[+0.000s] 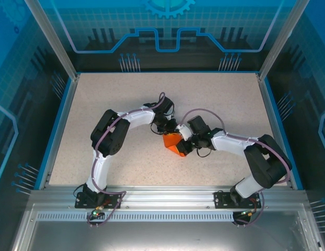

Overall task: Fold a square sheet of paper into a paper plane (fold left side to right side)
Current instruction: Third fold the triangle at the center of the table.

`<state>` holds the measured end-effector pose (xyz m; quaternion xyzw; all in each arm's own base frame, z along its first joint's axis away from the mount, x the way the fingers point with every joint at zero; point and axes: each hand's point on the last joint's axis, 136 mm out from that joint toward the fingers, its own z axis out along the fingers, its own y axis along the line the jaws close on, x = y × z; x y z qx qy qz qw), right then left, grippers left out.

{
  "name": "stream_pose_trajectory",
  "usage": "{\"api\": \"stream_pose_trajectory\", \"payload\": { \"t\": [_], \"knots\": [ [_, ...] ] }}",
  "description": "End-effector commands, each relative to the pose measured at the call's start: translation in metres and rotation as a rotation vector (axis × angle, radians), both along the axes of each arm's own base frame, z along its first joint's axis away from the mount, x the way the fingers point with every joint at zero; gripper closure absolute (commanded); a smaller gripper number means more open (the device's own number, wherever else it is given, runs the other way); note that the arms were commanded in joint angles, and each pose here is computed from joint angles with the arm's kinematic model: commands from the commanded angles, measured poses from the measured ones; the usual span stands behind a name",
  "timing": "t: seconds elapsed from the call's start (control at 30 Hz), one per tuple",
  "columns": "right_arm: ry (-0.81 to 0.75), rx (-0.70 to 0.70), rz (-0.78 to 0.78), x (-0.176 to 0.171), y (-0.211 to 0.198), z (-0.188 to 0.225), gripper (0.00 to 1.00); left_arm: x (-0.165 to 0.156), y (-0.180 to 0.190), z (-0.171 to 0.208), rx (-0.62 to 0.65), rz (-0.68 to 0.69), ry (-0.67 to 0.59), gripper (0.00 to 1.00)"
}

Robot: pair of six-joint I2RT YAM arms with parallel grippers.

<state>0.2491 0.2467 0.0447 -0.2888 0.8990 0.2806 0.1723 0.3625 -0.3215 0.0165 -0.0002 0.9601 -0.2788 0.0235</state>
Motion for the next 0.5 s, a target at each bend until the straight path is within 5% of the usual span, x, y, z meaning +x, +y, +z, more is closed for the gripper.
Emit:
{"api": "stream_pose_trajectory", "payload": {
  "t": [0.0,0.47],
  "knots": [
    [0.097,0.058,-0.036,0.006,0.003,0.005,1.0,-0.013,0.001,-0.021,0.057,-0.036,0.044,0.81],
    [0.196,0.036,-0.16,0.028,-0.017,-0.016,1.0,-0.014,0.001,-0.023,0.06,-0.038,0.046,0.82]
  ]
}}
